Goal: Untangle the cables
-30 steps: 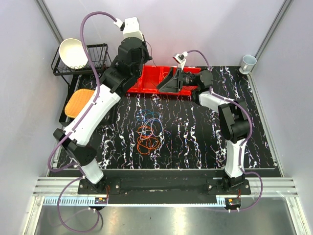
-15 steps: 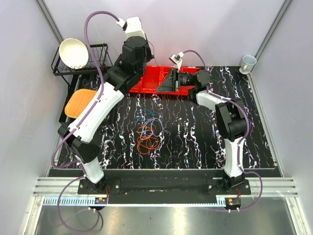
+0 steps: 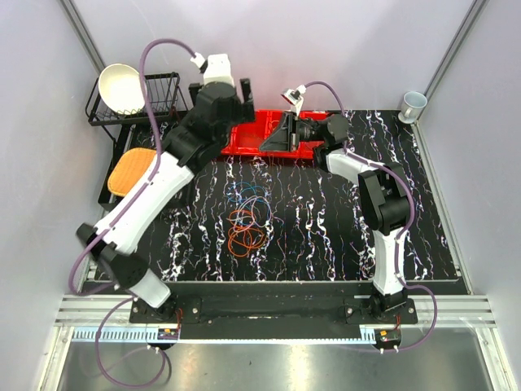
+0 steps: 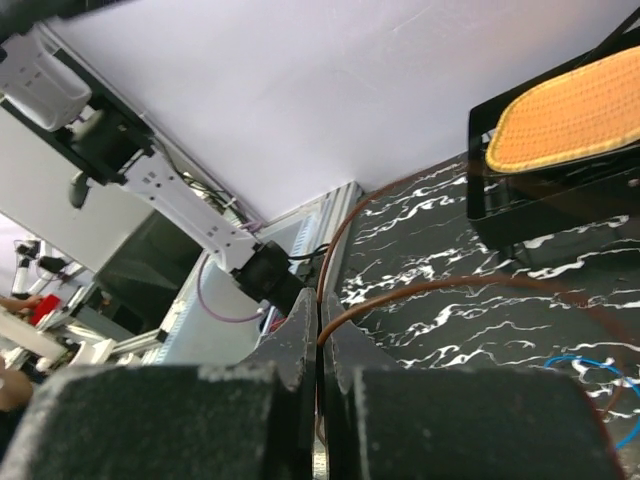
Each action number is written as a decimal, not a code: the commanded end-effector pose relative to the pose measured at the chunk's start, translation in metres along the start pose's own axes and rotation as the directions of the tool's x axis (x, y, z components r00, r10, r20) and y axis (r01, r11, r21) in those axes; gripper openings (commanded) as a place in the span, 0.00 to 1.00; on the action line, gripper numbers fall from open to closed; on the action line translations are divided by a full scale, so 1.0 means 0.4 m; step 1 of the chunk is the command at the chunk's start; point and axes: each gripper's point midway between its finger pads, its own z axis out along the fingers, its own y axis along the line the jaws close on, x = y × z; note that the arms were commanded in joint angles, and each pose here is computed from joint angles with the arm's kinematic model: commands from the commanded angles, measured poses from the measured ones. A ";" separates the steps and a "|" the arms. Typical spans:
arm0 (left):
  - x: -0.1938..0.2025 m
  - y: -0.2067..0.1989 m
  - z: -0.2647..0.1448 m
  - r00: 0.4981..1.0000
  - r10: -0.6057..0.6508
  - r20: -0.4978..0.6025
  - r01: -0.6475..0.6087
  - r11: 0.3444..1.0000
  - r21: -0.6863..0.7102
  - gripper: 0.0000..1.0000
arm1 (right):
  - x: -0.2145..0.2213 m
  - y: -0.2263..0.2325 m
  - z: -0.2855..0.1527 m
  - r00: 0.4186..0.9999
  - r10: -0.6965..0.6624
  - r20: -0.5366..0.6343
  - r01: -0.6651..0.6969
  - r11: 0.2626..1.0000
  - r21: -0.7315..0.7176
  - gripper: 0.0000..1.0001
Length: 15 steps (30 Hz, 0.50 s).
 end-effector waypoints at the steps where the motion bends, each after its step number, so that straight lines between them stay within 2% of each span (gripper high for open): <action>1: -0.013 0.015 -0.100 1.000 -0.020 0.003 0.020 0.994 0.105 0.82 | -0.051 -0.001 0.018 0.991 -0.123 0.044 0.121 0.992 0.038 0.00; 3: 0.046 -0.006 -0.114 0.999 0.027 -0.045 -0.019 0.984 0.177 0.80 | -0.046 -0.027 0.016 0.996 -0.075 0.047 0.071 0.994 0.079 0.00; 5: 0.111 -0.029 -0.121 0.994 0.074 -0.080 -0.055 0.975 0.215 0.78 | -0.058 -0.042 0.016 0.992 -0.111 0.059 0.103 0.988 0.118 0.00; 6: 0.122 -0.033 -0.128 0.992 0.095 -0.078 -0.076 0.972 0.222 0.77 | -0.050 -0.059 0.014 0.996 -0.069 0.059 0.060 0.987 0.147 0.00; 7: 0.138 -0.053 -0.141 0.991 0.112 -0.078 -0.090 0.965 0.245 0.77 | -0.064 -0.068 0.013 0.992 -0.106 0.071 0.092 0.980 0.177 0.00; 10: 0.187 -0.087 -0.143 0.985 0.150 -0.087 -0.119 0.950 0.290 0.77 | -0.068 -0.096 0.008 0.992 -0.096 0.083 0.074 0.968 0.238 0.00; 15: 0.268 -0.124 -0.098 0.966 0.216 -0.141 -0.164 0.937 0.309 0.74 | -0.073 -0.092 0.005 0.992 -0.089 0.094 0.062 0.964 0.259 0.00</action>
